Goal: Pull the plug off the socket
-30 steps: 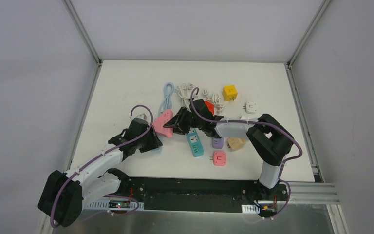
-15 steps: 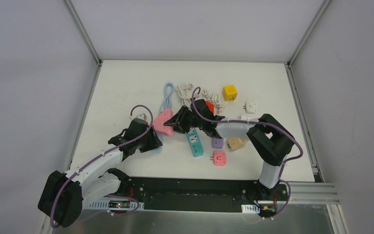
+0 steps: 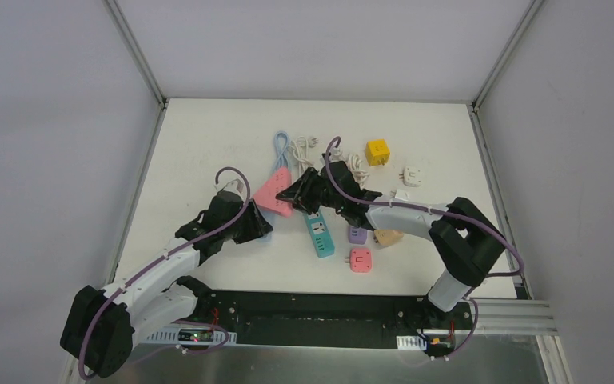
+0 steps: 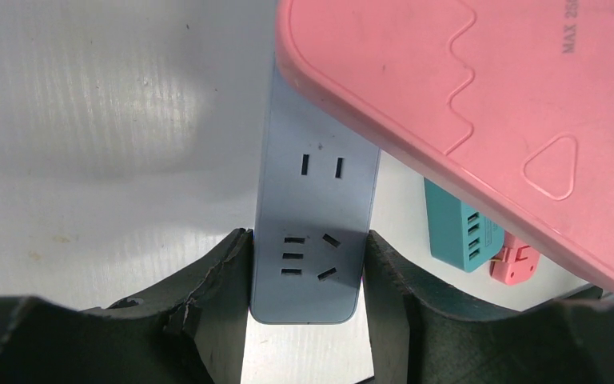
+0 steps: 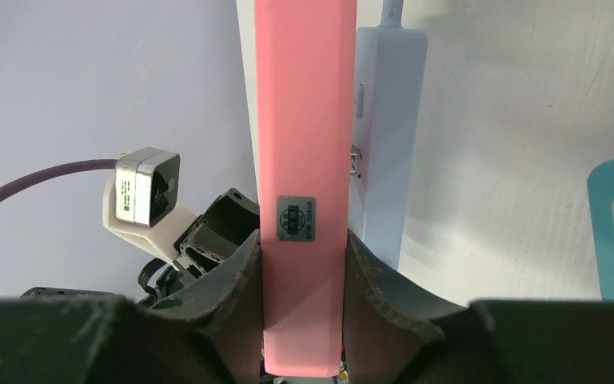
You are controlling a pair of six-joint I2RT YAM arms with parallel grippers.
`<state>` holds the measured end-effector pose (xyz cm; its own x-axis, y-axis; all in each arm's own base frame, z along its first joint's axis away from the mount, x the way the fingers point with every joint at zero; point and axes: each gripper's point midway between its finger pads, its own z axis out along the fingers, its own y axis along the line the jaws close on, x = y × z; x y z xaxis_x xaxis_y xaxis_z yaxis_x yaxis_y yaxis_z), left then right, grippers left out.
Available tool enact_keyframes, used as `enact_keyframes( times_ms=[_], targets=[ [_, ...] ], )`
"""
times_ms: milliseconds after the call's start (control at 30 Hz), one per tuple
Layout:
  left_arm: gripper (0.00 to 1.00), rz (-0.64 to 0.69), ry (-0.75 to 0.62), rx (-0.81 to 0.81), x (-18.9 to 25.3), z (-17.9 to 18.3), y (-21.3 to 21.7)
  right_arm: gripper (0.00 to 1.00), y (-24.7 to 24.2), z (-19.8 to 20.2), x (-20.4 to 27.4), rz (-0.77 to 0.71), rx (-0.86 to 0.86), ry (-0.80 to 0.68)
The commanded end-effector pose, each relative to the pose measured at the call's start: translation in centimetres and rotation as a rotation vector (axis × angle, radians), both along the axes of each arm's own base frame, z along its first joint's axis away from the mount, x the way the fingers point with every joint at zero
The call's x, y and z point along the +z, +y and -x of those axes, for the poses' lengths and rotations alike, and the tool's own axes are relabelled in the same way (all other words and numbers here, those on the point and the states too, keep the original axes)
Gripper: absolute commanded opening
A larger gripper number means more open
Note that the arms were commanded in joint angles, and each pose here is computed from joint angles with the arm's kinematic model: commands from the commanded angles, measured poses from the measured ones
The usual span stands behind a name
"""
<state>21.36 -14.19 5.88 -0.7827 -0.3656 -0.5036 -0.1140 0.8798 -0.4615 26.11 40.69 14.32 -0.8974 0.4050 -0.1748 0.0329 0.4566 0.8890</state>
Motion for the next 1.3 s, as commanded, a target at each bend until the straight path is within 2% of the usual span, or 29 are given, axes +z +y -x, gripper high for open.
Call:
enact_keyframes(
  times_ms=[0, 100, 200, 400, 667, 833, 933, 1133, 1267],
  targets=[
    [0.21, -0.174, 0.151, 0.07, -3.7, 3.0, 3.9, 0.0, -1.5, -4.0, 7.5, -0.136, -0.144, -0.198],
    [0.19, -0.169, 0.142, 0.064, -3.6, 2.9, 3.8, 0.0, -0.9, -3.9, 5.7, -0.123, -0.138, -0.106],
    [0.17, -0.168, 0.131, 0.062, -3.5, 2.9, 3.9, 0.0, 0.0, -3.9, 1.9, -0.051, -0.144, 0.066],
    [0.16, -0.173, 0.135, 0.059, -3.8, 3.1, 4.0, 0.0, 2.6, -3.2, -0.7, -0.134, -0.099, 0.264],
    [0.16, -0.194, 0.143, 0.064, -3.9, 3.2, 4.4, 0.0, 3.2, -4.2, 0.5, -0.16, -0.09, 0.202],
    [0.15, -0.215, 0.139, 0.08, -3.8, 3.3, 4.9, 0.0, 2.5, -5.5, 0.8, -0.208, -0.122, 0.252],
    [0.15, -0.217, 0.137, 0.077, -3.7, 3.3, 5.0, 0.0, 2.5, -6.1, 1.5, -0.212, -0.114, 0.227],
    [0.15, -0.219, 0.143, 0.079, -3.8, 3.2, 4.9, 0.0, 3.3, -4.9, 3.4, -0.201, 0.022, 0.007],
    [0.17, -0.217, 0.149, 0.082, -3.6, 3.2, 4.9, 0.0, 2.1, -5.1, 2.9, -0.147, -0.024, -0.038]
  ],
)
